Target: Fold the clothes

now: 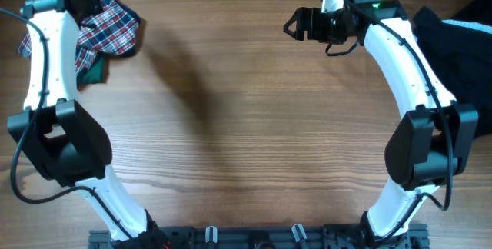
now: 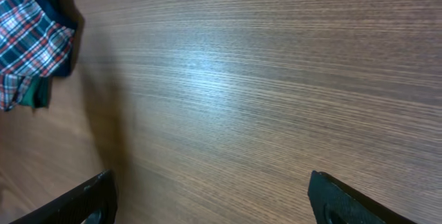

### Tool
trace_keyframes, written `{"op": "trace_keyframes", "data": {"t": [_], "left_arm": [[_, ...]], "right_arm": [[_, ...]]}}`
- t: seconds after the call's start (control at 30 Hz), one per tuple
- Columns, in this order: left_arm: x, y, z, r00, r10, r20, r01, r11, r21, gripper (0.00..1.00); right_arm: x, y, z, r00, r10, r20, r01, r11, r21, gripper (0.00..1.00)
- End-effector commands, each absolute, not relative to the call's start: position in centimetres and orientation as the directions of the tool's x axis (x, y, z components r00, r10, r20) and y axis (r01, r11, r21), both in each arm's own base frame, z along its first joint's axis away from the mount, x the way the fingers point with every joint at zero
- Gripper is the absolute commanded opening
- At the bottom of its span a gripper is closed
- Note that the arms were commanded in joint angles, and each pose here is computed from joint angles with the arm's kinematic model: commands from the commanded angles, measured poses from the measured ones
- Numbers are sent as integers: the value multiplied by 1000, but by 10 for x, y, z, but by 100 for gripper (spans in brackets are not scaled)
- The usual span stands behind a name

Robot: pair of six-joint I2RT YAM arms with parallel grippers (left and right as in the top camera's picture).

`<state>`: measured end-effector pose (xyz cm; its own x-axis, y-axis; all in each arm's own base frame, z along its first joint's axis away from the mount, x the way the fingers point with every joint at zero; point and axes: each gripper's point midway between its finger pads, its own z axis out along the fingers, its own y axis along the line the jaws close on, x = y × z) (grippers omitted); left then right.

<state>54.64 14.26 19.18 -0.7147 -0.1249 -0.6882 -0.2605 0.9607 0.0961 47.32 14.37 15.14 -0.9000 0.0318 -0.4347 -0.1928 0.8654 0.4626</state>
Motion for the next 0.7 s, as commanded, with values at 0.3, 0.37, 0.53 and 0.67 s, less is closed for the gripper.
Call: {"op": "trace_keyframes", "data": {"t": [0.3,0.37,0.53,0.67], "left_arm": [[602,146,163,-669,236,-704,-25,941,338,81],[605,150,149,-677,246,-694,-16,937,348,85],[607,162,115,-704,227,-673,-14,943,333,89],[610,159,89,-714,220,-664,17,954,298,87]], "right_arm": [[466,145,152,-911,16,-412,-198,860,471,89],[466,145,151,-915,30,-402,-181,860,477,88],[466,145,151,-917,37,-398,-174,860,481,88],[466,145,151,-916,37,-398,-174,860,481,88]]}}
